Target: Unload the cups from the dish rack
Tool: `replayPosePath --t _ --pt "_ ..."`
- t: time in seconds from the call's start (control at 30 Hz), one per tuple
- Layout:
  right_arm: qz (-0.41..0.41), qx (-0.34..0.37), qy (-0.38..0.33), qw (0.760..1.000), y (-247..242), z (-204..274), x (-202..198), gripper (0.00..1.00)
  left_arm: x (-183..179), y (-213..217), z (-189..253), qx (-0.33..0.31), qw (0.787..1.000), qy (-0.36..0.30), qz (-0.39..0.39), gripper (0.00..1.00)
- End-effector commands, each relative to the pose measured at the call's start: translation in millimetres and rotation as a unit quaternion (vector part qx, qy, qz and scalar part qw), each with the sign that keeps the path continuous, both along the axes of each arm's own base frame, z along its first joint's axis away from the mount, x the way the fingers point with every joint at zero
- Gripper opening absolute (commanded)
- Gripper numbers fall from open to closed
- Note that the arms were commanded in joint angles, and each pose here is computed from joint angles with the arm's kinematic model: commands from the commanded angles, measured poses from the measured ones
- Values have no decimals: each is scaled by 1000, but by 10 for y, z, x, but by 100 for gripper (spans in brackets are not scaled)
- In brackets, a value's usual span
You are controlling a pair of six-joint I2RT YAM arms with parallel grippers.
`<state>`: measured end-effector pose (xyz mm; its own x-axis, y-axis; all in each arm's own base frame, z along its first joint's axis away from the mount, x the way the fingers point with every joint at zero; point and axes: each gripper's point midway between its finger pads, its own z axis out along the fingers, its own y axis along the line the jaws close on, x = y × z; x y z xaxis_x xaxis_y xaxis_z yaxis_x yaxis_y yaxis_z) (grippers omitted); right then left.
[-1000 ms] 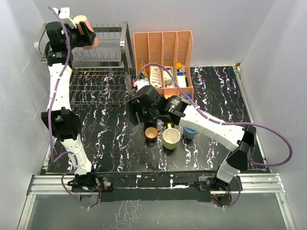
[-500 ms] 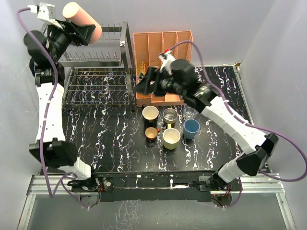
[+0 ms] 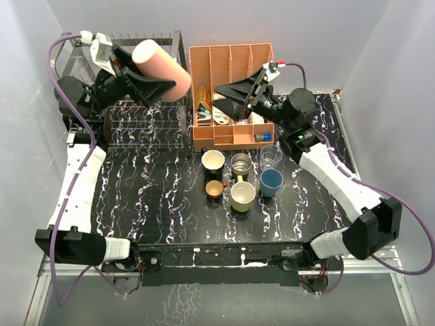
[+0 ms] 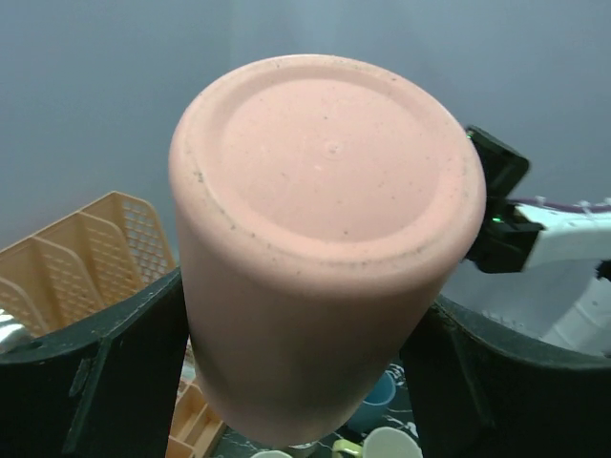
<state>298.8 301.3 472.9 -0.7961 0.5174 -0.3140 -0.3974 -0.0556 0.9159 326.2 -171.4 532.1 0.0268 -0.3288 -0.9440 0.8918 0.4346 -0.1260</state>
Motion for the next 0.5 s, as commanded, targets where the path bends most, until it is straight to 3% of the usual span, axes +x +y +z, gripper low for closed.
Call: replayPosePath --t 0.0,0.47 --pt "67 125 -47 989 -27 651 -290 81 -617 -185 253 10 997 -62 -54 0" --pt "143 240 -58 958 495 963 -564 77 -1055 -237 116 23 993 -70 -93 0"
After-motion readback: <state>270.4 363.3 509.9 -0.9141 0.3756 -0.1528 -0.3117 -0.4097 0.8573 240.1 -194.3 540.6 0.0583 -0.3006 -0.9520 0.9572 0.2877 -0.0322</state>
